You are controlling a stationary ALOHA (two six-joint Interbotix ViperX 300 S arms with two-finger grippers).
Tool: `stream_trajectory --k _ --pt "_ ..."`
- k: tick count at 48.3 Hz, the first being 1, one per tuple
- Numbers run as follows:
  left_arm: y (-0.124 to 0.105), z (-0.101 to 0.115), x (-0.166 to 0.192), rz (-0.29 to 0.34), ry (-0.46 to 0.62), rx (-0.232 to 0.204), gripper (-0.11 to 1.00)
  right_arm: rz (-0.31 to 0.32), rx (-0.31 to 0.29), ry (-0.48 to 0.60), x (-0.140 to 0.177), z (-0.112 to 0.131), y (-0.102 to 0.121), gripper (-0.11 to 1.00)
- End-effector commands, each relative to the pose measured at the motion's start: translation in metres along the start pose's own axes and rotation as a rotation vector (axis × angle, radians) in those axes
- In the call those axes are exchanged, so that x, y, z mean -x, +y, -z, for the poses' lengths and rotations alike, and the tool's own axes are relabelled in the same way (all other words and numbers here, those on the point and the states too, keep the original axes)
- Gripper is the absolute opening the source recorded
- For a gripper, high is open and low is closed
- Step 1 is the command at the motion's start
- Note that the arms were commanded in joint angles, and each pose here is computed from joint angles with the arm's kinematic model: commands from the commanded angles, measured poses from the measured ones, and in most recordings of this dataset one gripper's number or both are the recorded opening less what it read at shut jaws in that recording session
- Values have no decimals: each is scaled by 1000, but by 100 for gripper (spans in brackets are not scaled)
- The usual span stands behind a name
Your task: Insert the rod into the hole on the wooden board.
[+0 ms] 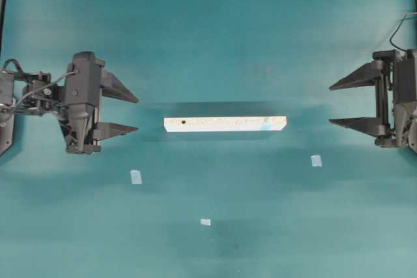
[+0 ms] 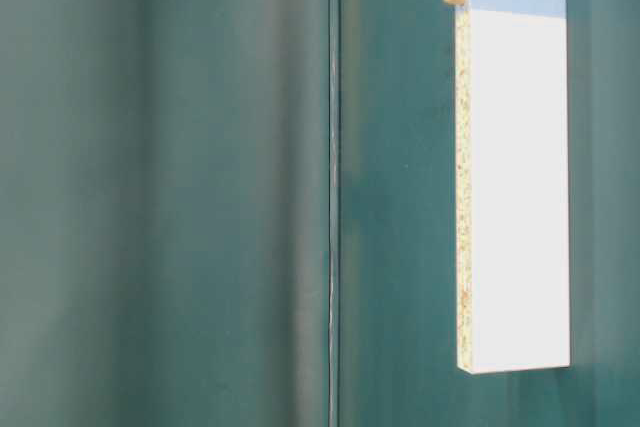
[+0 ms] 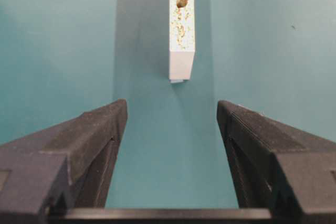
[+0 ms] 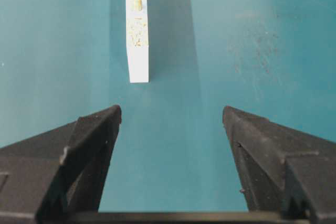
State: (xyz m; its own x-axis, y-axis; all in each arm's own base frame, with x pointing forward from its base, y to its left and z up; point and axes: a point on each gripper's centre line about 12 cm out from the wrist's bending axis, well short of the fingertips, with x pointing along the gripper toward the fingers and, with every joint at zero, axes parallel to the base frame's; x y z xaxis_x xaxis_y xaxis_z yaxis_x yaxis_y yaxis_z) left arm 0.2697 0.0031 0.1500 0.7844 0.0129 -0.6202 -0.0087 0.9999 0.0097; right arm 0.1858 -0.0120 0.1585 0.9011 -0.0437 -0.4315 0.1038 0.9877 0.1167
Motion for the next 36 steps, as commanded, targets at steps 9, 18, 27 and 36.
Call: stream_trajectory --k 9,18,27,36 --pt "1 -4 10 -2 -40 -5 76 7 2 0 4 -2 0 84" --pt "1 -3 15 -2 -52 -2 76 3 4 -32 9 -4 0 84" --pt "1 -5 19 -3 -67 -1 76 0 5 -51 12 -4 0 84" --pt "1 1 19 -3 -55 1 76 3 4 -32 12 1 0 84"
